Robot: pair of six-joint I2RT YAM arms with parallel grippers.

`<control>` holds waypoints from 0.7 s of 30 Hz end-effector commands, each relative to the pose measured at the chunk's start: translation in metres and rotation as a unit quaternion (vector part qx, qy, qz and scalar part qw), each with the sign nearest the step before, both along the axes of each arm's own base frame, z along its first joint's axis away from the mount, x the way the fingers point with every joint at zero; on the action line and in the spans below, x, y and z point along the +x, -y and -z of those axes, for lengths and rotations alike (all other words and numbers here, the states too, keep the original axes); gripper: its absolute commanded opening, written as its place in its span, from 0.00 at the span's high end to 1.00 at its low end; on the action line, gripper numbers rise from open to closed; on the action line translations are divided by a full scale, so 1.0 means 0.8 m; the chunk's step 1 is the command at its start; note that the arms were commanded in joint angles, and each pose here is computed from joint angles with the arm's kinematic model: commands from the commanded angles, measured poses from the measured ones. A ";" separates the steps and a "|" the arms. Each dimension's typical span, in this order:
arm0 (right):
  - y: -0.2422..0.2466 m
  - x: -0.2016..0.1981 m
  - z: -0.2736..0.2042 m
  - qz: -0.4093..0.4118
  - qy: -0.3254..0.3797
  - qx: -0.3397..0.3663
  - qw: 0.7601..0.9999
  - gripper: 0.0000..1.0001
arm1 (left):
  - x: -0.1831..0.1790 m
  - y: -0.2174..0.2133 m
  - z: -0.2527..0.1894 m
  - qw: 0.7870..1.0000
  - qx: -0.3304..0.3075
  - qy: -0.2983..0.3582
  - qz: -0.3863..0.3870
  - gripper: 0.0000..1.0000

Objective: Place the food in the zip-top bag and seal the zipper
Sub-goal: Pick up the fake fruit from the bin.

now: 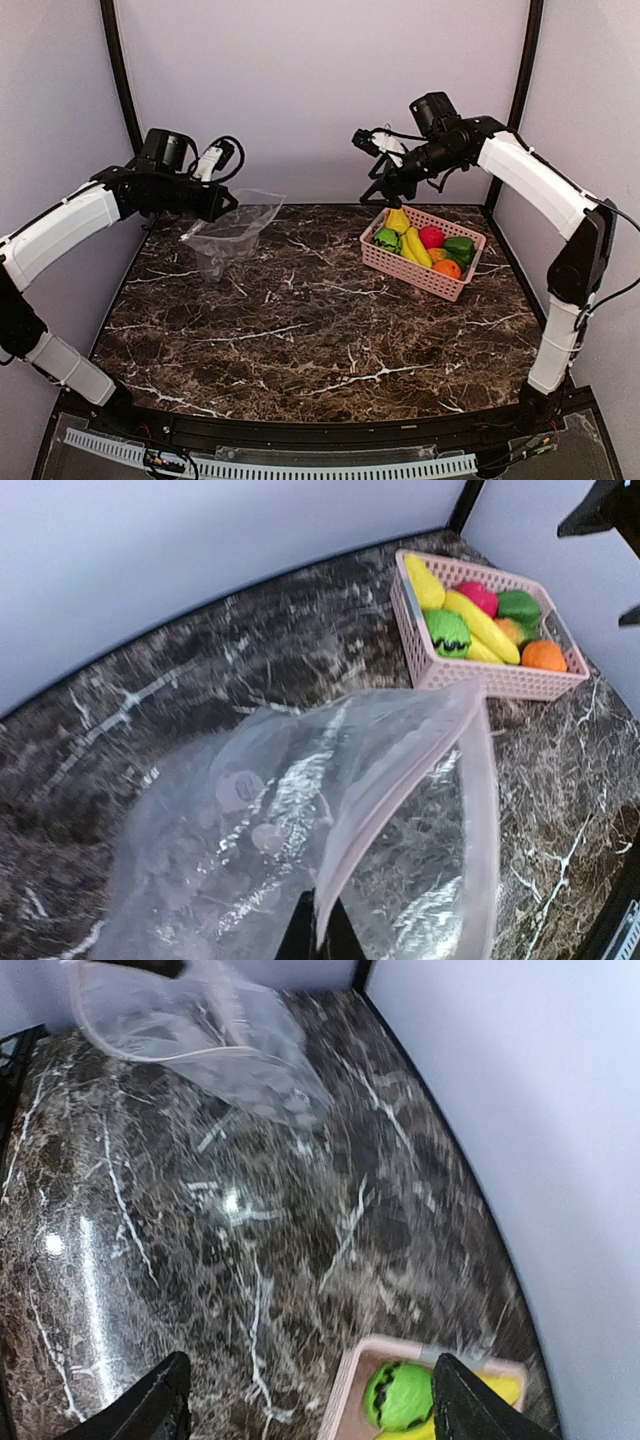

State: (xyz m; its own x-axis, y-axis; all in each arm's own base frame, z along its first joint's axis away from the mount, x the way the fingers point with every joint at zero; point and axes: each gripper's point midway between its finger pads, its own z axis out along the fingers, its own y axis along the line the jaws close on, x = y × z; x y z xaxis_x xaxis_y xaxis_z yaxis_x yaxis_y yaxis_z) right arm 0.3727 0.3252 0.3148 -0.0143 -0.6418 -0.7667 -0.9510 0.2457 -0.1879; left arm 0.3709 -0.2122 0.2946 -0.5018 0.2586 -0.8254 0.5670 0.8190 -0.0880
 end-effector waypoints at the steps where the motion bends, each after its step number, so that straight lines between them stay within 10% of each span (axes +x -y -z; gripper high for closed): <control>1: 0.049 0.053 0.058 0.105 -0.115 0.038 0.987 0.07 | 0.001 0.036 0.058 0.993 -0.080 -0.083 0.016 0.99; 21: 0.107 0.135 0.238 0.259 -0.268 -0.017 0.928 0.30 | 0.009 0.063 0.041 0.975 -0.200 -0.101 0.013 0.99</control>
